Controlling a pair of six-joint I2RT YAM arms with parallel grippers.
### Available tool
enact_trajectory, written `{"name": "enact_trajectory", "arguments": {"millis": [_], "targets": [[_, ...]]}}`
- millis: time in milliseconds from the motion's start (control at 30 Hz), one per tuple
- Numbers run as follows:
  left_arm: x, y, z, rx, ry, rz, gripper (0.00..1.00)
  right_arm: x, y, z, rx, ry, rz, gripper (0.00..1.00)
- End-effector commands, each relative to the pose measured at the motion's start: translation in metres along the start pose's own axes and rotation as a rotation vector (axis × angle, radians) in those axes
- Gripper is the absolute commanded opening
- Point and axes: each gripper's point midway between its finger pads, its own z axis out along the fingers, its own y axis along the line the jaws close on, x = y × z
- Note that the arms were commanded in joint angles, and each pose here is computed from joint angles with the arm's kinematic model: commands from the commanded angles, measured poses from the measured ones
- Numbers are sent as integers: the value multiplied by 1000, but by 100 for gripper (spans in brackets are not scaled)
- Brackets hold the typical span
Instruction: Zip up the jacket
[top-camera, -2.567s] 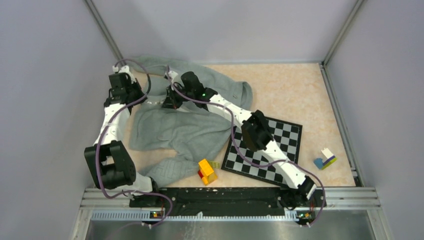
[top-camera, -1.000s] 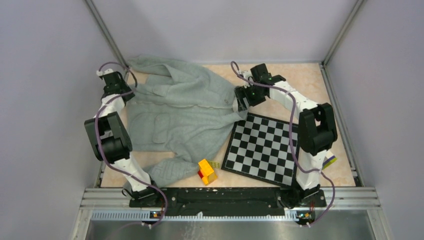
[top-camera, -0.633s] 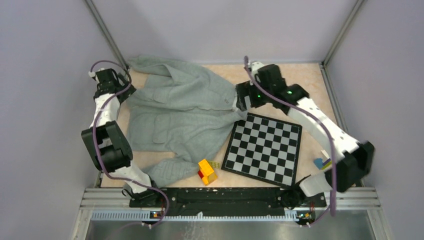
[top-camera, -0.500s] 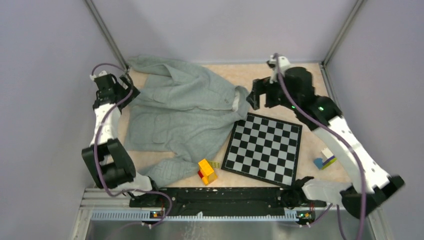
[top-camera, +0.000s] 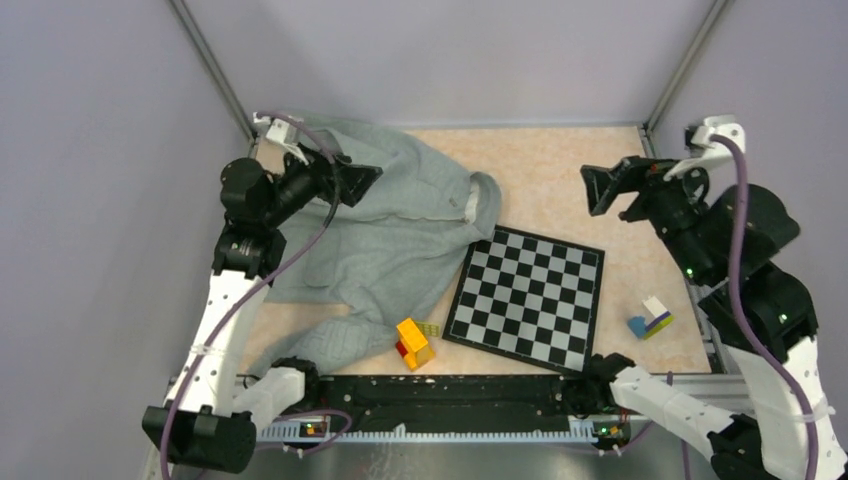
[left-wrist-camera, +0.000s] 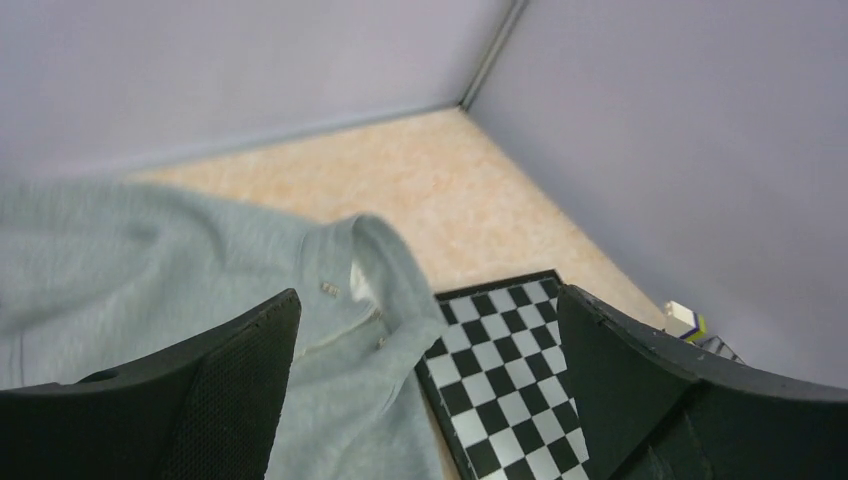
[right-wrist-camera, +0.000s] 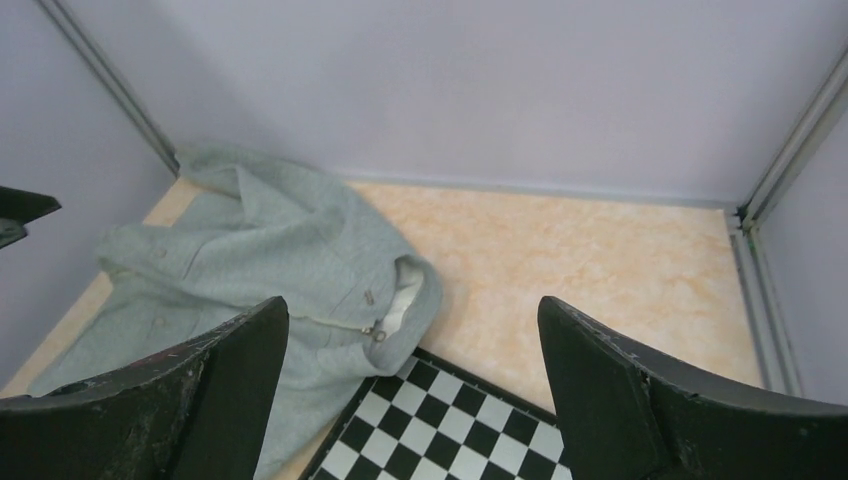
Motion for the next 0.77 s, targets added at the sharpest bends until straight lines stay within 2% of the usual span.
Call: {"name": "enact_trajectory", "arguments": {"millis": [0,200,300,500,733], "targets": [[-70,-93,-35,336,-232,251,99,-52,-21,-37,65,-183,-10,92],[-101,-139,-73,447,-385,397,99,-78,-30,-62,75,-300,-13,93],[-107,-150,-84,456,-406,440,99,-85,-32,-68,79,-345,1,93],[-115,-153,-93,408,-420,512,99,-93,-37,-69,108,-398,10,93],[-116,-148,-93,378,-458,524,99,-95,-32,-71,74,-417,-23,93]]}}
